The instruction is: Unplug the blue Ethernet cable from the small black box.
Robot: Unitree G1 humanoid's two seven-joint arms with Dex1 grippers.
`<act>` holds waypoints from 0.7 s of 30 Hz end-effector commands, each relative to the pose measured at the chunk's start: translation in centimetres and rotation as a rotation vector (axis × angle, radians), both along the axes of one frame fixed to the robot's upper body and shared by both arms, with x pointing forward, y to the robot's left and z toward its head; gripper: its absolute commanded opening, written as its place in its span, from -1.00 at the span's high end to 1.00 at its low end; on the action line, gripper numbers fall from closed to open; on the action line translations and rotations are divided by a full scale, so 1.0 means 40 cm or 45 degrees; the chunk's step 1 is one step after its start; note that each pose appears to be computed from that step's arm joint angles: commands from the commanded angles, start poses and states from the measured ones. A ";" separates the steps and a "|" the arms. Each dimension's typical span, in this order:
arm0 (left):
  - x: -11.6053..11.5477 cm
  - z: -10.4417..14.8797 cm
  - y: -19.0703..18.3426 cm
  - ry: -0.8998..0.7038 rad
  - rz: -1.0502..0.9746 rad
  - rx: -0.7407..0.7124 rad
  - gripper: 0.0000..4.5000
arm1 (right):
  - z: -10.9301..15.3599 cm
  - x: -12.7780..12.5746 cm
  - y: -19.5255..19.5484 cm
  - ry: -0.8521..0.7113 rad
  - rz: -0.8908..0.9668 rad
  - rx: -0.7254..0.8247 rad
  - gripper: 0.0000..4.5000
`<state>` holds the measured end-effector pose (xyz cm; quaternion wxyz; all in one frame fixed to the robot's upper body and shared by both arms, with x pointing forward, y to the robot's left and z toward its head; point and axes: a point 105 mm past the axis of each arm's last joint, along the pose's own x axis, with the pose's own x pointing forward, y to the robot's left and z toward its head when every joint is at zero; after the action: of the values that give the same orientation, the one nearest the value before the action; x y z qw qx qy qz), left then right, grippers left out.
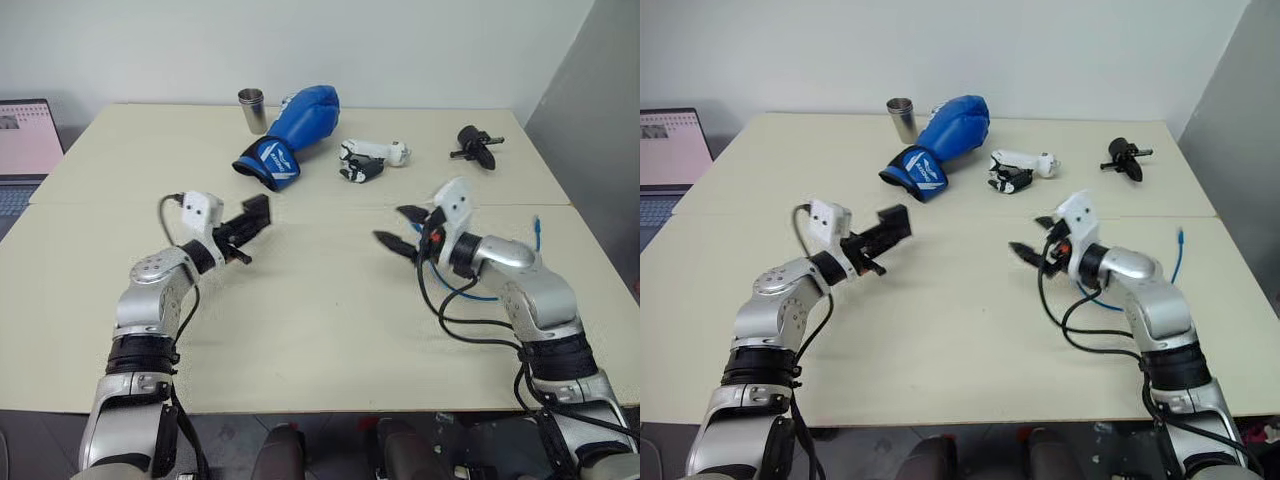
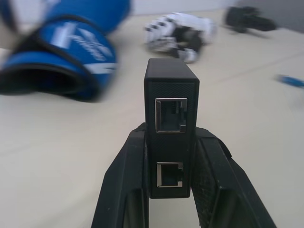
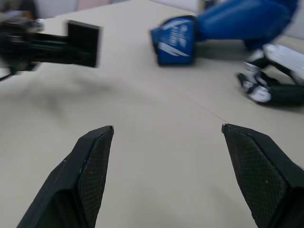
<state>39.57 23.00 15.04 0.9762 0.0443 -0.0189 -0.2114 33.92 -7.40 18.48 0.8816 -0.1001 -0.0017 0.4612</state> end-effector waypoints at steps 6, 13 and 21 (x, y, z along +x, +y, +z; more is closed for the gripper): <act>0.011 -0.030 0.106 -0.086 0.327 -0.002 0.64 | 0.032 -0.076 0.099 -0.053 0.231 -0.045 -0.72; 0.011 -0.083 0.149 0.009 0.430 -0.039 0.32 | 0.011 -0.082 0.112 -0.046 0.262 -0.109 -0.72; 0.002 -0.097 0.156 0.022 0.437 -0.049 -0.44 | 0.006 -0.085 0.110 -0.040 0.265 -0.116 -0.72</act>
<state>39.76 28.62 10.23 0.9984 0.0233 0.0115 -0.0505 31.03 -3.27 17.54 0.8298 -0.1348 0.0194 0.5412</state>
